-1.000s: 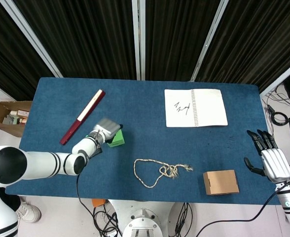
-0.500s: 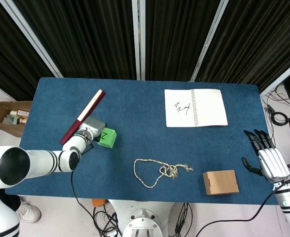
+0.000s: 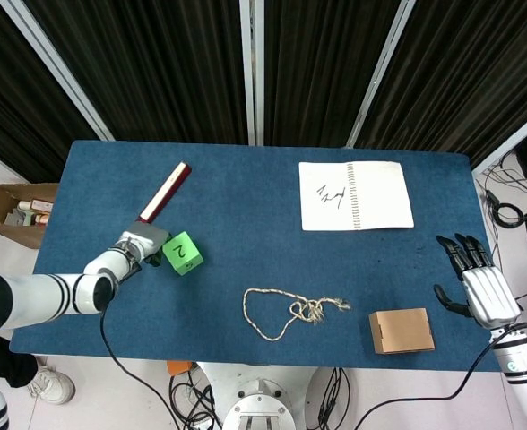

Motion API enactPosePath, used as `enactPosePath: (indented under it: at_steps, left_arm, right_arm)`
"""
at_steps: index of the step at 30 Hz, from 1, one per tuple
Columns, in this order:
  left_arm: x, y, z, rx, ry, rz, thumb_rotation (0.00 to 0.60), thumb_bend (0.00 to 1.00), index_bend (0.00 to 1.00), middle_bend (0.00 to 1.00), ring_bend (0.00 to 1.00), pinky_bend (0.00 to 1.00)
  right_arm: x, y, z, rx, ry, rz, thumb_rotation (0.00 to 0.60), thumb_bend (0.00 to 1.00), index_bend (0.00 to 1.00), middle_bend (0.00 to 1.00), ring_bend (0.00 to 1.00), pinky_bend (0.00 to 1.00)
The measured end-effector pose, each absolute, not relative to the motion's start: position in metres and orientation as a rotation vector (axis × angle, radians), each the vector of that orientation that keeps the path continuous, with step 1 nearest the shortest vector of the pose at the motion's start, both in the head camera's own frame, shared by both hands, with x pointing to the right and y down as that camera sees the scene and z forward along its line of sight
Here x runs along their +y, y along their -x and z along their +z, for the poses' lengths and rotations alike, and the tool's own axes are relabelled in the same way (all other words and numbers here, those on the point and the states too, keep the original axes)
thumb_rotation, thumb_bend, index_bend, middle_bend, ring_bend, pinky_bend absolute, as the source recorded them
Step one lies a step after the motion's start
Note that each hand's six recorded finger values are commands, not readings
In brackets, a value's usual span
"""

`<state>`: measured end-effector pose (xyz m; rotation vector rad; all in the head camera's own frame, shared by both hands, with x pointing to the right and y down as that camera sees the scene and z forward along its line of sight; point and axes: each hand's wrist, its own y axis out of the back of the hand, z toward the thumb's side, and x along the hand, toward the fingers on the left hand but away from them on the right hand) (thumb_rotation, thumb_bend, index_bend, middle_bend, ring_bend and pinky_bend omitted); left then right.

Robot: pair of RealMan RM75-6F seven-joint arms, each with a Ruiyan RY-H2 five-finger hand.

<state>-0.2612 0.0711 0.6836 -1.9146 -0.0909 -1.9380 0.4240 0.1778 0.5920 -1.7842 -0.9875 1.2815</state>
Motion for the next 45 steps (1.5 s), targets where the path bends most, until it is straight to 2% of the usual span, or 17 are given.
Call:
enactPosePath:
  at_steps: [23, 29, 30, 33, 34, 36, 38, 41, 43, 45]
  left_arm:
    - [0.102, 0.28, 0.677, -0.16, 2.046, -1.936, 0.478, 0.85, 0.23, 1.0, 1.0, 1.0]
    - [0.094, 0.289, 0.675, -0.074, 2.015, -1.95, 0.473, 0.84, 0.15, 0.9, 0.98, 1.0]
    - [0.092, 0.292, 0.674, -0.051, 2.009, -1.952, 0.472, 0.82, 0.15, 0.88, 0.97, 1.0]
    - [0.086, 0.301, 0.669, 0.053, 1.991, -1.956, 0.559, 0.66, 0.14, 0.82, 0.9, 1.0]
    - [0.083, 0.305, 0.667, 0.105, 1.978, -1.952, 0.595, 0.56, 0.14, 0.77, 0.84, 0.97]
    - [0.077, 0.313, 0.663, 0.197, 1.95, -1.935, 0.6, 0.42, 0.14, 0.66, 0.72, 0.87]
    - [0.069, 0.323, 0.658, 0.321, 1.902, -1.902, 0.6, 0.32, 0.14, 0.52, 0.57, 0.68]
    - [0.06, 0.342, 0.648, 0.516, 1.803, -1.831, 0.6, 0.22, 0.14, 0.34, 0.37, 0.4]
    - [0.058, 0.36, 0.639, 0.652, 1.723, -1.765, 0.587, 0.2, 0.14, 0.25, 0.27, 0.28]
    - [0.062, 0.378, 0.631, 0.761, 1.66, -1.701, 0.527, 0.19, 0.14, 0.18, 0.2, 0.22]
  right_arm:
    - [0.177, -0.422, 0.593, -0.979, 1.784, 1.285, 0.6, 0.32, 0.05, 0.15, 0.0, 0.0]
    - [0.178, -0.424, 0.592, -0.984, 1.781, 1.289, 0.6, 0.32, 0.05, 0.15, 0.0, 0.0]
    - [0.178, -0.425, 0.592, -0.986, 1.78, 1.289, 0.6, 0.32, 0.05, 0.15, 0.0, 0.0]
    - [0.178, -0.426, 0.591, -0.99, 1.777, 1.291, 0.6, 0.32, 0.05, 0.15, 0.0, 0.0]
    - [0.178, -0.427, 0.591, -0.993, 1.775, 1.292, 0.6, 0.32, 0.05, 0.15, 0.0, 0.0]
    - [0.178, -0.43, 0.59, -0.998, 1.771, 1.298, 0.6, 0.33, 0.05, 0.15, 0.0, 0.0]
    - [0.177, -0.433, 0.59, -1.003, 1.763, 1.306, 0.6, 0.34, 0.05, 0.15, 0.0, 0.0]
    - [0.177, -0.439, 0.588, -1.013, 1.738, 1.321, 0.6, 0.35, 0.05, 0.14, 0.0, 0.0]
    - [0.177, -0.443, 0.587, -1.02, 1.71, 1.334, 0.6, 0.35, 0.05, 0.13, 0.0, 0.0]
    - [0.177, -0.448, 0.586, -1.029, 1.683, 1.346, 0.6, 0.33, 0.05, 0.11, 0.0, 0.0]
